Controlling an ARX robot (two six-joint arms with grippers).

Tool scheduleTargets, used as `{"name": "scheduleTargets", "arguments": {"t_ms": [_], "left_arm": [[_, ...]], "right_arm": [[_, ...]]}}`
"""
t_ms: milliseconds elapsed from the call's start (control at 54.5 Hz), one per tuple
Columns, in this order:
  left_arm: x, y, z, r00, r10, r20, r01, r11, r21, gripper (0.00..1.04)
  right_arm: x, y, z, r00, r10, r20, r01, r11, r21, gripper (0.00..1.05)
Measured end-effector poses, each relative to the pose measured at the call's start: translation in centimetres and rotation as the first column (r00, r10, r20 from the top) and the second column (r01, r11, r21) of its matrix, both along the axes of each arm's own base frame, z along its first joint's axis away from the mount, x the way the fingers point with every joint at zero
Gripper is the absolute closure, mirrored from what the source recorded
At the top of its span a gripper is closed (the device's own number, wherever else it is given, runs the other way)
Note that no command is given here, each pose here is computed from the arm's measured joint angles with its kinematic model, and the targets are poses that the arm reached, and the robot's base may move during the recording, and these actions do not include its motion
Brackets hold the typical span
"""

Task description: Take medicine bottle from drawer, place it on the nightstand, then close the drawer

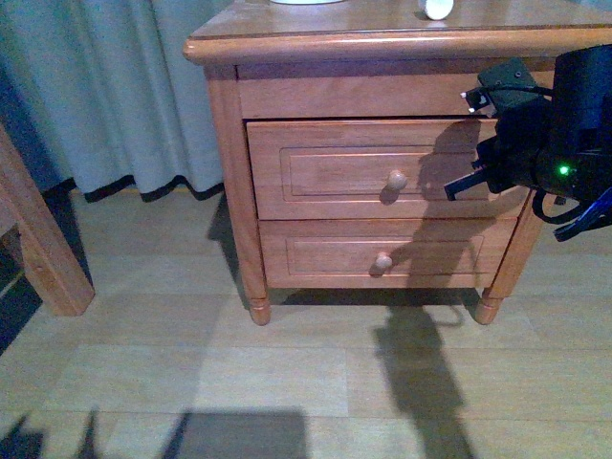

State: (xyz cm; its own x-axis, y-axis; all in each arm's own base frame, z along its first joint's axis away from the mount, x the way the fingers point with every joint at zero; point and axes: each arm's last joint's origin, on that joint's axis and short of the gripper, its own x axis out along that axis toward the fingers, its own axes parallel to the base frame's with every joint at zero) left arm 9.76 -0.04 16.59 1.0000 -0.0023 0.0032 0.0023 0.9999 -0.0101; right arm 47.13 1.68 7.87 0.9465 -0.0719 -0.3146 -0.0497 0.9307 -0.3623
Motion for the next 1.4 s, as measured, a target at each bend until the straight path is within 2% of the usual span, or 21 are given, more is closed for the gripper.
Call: {"name": "scheduleTargets", "arguments": {"t_ms": [257, 477, 661, 789, 844, 881, 1010, 1046, 1083, 1120, 1193, 1267, 1395], "left_arm": [[0.0, 0.0, 0.0, 1.0, 0.0, 0.0, 0.0, 1.0, 0.0, 0.06], [0.0, 0.0, 0.0, 1.0, 0.0, 0.0, 0.0, 1.0, 0.0, 0.06], [0.0, 0.0, 0.0, 1.0, 0.0, 0.0, 0.0, 1.0, 0.0, 0.06], [0.0, 0.0, 0.0, 1.0, 0.0, 0.0, 0.0, 1.0, 0.0, 0.06], [0.0, 0.0, 0.0, 1.0, 0.0, 0.0, 0.0, 1.0, 0.0, 0.06], [0.0, 0.0, 0.0, 1.0, 0.0, 0.0, 0.0, 1.0, 0.0, 0.06], [0.0, 0.0, 0.0, 1.0, 0.0, 0.0, 0.0, 1.0, 0.0, 0.06], [0.0, 0.0, 0.0, 1.0, 0.0, 0.0, 0.0, 1.0, 0.0, 0.06], [0.0, 0.0, 0.0, 1.0, 0.0, 0.0, 0.0, 1.0, 0.0, 0.06], [0.0, 0.0, 0.0, 1.0, 0.0, 0.0, 0.0, 1.0, 0.0, 0.06], [0.0, 0.0, 0.0, 1.0, 0.0, 0.0, 0.0, 1.0, 0.0, 0.06], [0.0, 0.0, 0.0, 1.0, 0.0, 0.0, 0.0, 1.0, 0.0, 0.06], [0.0, 0.0, 0.0, 1.0, -0.002, 0.0, 0.002, 1.0, 0.0, 0.06]], "right_arm": [[0.5, -1.7, 0.0, 0.999, -0.044, 0.0, 0.044, 0.999, 0.001, 1.01], [-0.9, -2.6, -0.3, 0.998, -0.062, -0.024, 0.064, 0.991, 0.12, 0.99], [-5.2, -0.8, 1.2, 0.999, 0.007, -0.053, 0.01, 0.951, 0.309, 0.72], [-9.5, 1.0, 4.6, 0.997, 0.08, -0.021, -0.063, 0.894, 0.444, 0.51], [-11.8, 1.4, 7.0, 0.995, 0.095, 0.011, -0.088, 0.862, 0.499, 0.41], [-14.0, 1.3, 10.0, 0.992, 0.099, 0.074, -0.123, 0.834, 0.537, 0.31], [-19.8, 0.9, 17.7, 0.963, 0.086, 0.256, -0.215, 0.817, 0.536, 0.08], [-21.4, 0.9, 19.2, 0.95, 0.09, 0.298, -0.243, 0.813, 0.529, 0.05], [-23.7, 1.0, 20.9, 0.939, 0.078, 0.335, -0.25, 0.824, 0.509, 0.08], [-26.0, 0.9, 22.2, 0.941, 0.006, 0.337, -0.174, 0.865, 0.471, 0.15], [-29.3, 0.4, 22.5, 0.938, -0.043, 0.345, -0.112, 0.901, 0.419, 0.27], [-30.9, -0.1, 21.1, 0.93, -0.06, 0.362, -0.093, 0.915, 0.392, 0.4], [-31.4, -0.4, 17.2, 0.953, -0.046, 0.299, -0.073, 0.924, 0.375, 0.63]]}}
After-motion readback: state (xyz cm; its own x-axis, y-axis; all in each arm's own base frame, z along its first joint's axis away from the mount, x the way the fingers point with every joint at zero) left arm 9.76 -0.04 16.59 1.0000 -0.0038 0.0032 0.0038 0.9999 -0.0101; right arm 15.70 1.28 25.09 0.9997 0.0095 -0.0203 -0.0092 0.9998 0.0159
